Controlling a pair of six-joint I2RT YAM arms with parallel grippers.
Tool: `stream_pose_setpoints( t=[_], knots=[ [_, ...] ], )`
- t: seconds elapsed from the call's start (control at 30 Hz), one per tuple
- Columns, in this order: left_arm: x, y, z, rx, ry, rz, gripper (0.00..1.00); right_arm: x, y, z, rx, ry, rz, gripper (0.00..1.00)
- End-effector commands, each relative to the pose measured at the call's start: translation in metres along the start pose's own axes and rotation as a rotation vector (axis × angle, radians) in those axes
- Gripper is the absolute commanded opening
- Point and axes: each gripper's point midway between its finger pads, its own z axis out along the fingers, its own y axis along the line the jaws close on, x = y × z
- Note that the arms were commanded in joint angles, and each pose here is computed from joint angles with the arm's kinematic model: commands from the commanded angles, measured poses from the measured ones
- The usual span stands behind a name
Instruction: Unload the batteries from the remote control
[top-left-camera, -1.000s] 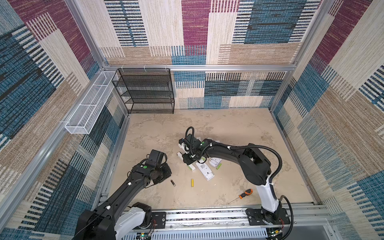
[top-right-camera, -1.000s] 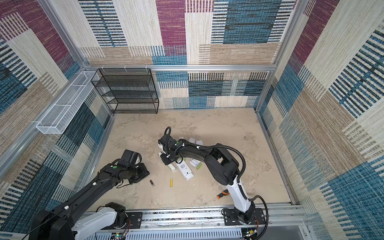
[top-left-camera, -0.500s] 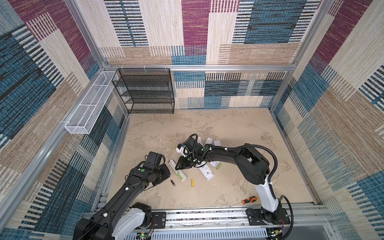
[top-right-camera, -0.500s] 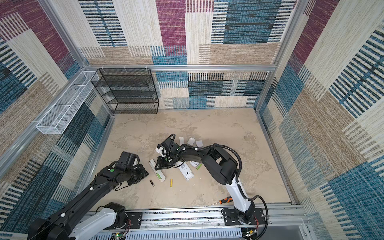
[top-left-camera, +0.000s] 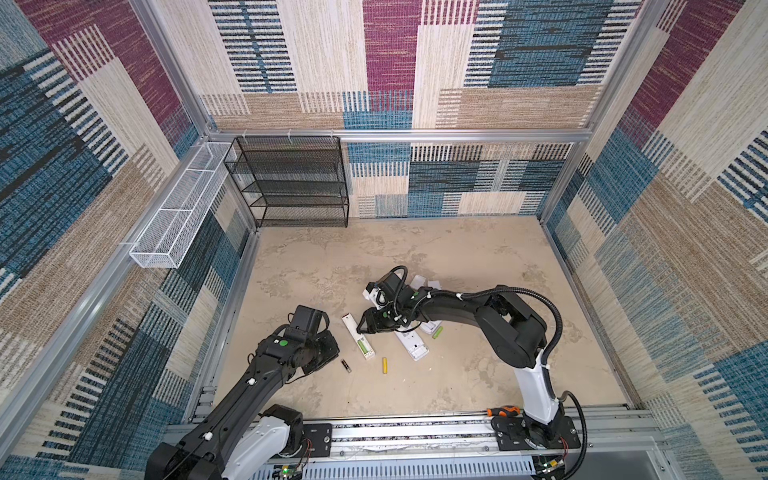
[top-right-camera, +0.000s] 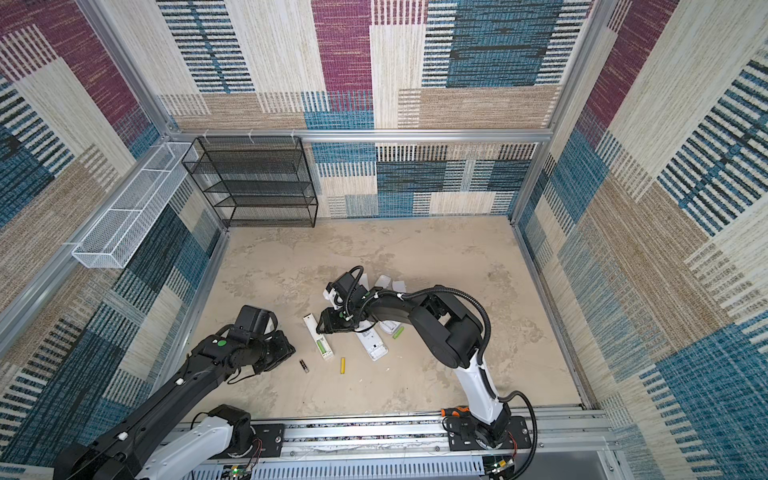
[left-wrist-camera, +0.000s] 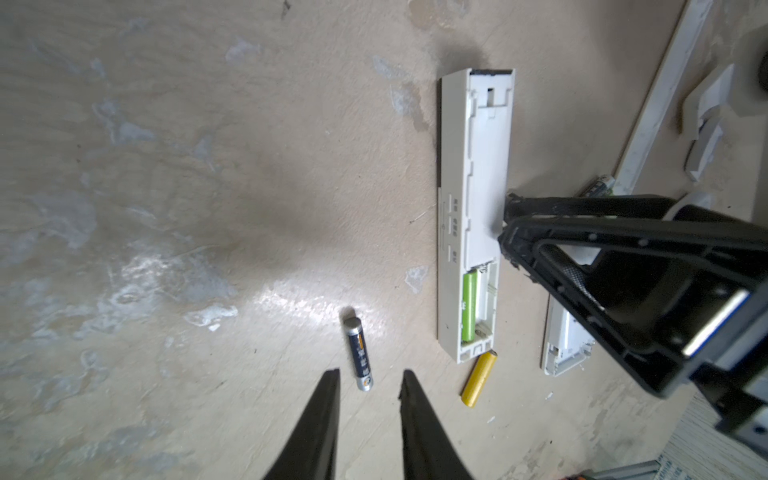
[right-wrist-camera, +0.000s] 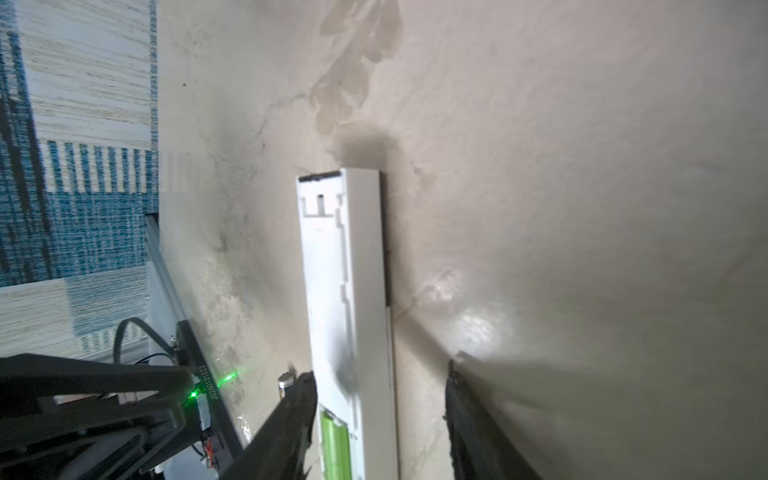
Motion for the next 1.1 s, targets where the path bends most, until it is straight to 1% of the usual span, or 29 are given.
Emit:
stream_pose_setpoints(
  t=[0.0,0.07,0.17,0.27,0.33,0.43,0.53,0.57,0.7,0.8,0.9,0.97,1.07],
  knots=[
    [-0.003,-0.021,-0.006,0.083,0.008,0.081,0.28,-0.011,0.001,-0.015,0.057,-0.049,-0.032,0.53],
    [-0.005,-0.041,-0.013,0.162,0.013,0.162,0.27,-0.019,0.008,-0.028,0.067,-0.082,-0.056,0.54],
    [-0.006,-0.073,-0.028,0.261,-0.019,0.323,0.26,-0.034,0.008,-0.051,0.086,-0.129,-0.060,0.54],
    [0.003,-0.107,-0.043,0.320,-0.066,0.530,0.27,-0.041,-0.010,-0.076,0.100,-0.158,-0.020,0.54],
    [0.015,-0.132,-0.047,0.360,-0.087,0.673,0.29,-0.042,-0.029,-0.095,0.136,-0.181,0.007,0.55],
    [0.039,-0.166,-0.045,0.428,-0.094,0.830,0.30,-0.036,-0.062,-0.119,0.203,-0.213,0.054,0.54],
    [0.073,-0.203,-0.036,0.479,-0.101,1.036,0.31,-0.026,-0.093,-0.143,0.254,-0.236,0.110,0.55],
    [0.089,-0.214,-0.032,0.486,-0.107,1.130,0.32,-0.021,-0.103,-0.151,0.276,-0.242,0.128,0.55],
    [0.162,-0.253,-0.011,0.538,-0.087,1.481,0.36,0.000,-0.140,-0.182,0.367,-0.265,0.193,0.55],
    [0.219,-0.274,0.007,0.588,-0.046,1.681,0.39,0.012,-0.159,-0.204,0.404,-0.292,0.245,0.55],
    [0.273,-0.282,0.027,0.614,0.001,1.857,0.40,0.015,-0.169,-0.223,0.424,-0.332,0.274,0.56],
    [0.300,-0.282,0.040,0.608,0.016,1.955,0.42,0.014,-0.173,-0.232,0.436,-0.353,0.279,0.56],
    [0.325,-0.276,0.059,0.577,0.021,2.064,0.45,0.014,-0.178,-0.241,0.447,-0.371,0.283,0.57]
  ],
)
